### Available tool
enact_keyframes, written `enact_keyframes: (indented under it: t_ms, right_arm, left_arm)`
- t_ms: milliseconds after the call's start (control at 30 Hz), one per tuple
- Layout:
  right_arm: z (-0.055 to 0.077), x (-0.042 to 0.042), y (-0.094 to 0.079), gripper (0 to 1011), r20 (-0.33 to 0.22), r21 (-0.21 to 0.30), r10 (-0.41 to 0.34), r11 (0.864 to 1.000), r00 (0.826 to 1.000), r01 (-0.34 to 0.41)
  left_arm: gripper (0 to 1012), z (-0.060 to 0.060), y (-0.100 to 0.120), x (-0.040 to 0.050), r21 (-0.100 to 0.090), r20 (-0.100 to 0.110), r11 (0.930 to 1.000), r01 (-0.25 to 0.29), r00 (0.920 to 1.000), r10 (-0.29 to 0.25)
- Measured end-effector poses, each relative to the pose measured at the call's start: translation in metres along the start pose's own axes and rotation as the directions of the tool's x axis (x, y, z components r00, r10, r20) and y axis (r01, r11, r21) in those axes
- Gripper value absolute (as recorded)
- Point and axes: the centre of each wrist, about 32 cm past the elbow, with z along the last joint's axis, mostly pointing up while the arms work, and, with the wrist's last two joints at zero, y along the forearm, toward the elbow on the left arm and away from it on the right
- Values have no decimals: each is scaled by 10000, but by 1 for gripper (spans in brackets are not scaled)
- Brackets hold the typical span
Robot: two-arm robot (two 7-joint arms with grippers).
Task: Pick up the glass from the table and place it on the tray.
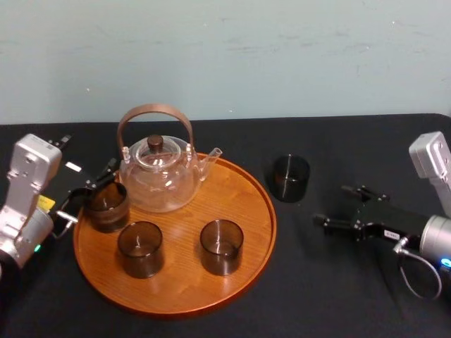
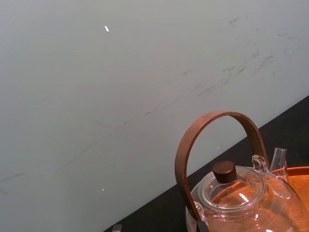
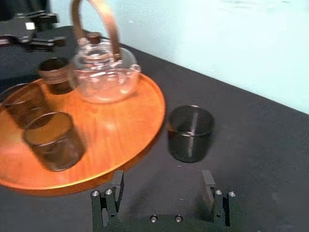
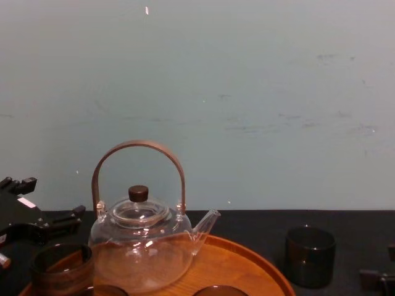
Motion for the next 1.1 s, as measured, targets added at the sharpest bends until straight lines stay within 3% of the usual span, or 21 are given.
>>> enact_keyframes:
  t_ms: [267, 1100]
  right_arm:
    - [42, 85, 88, 1002, -395, -162, -660, 9977, 9970, 654]
    - [156, 203, 544, 1002, -80, -603, -924, 9940, 9957, 917]
  left_arm:
    - [1001, 0, 0, 0, 0, 0, 10000, 0, 10000, 0]
    - [1001, 0, 0, 0, 0, 0, 10000, 0, 10000, 0]
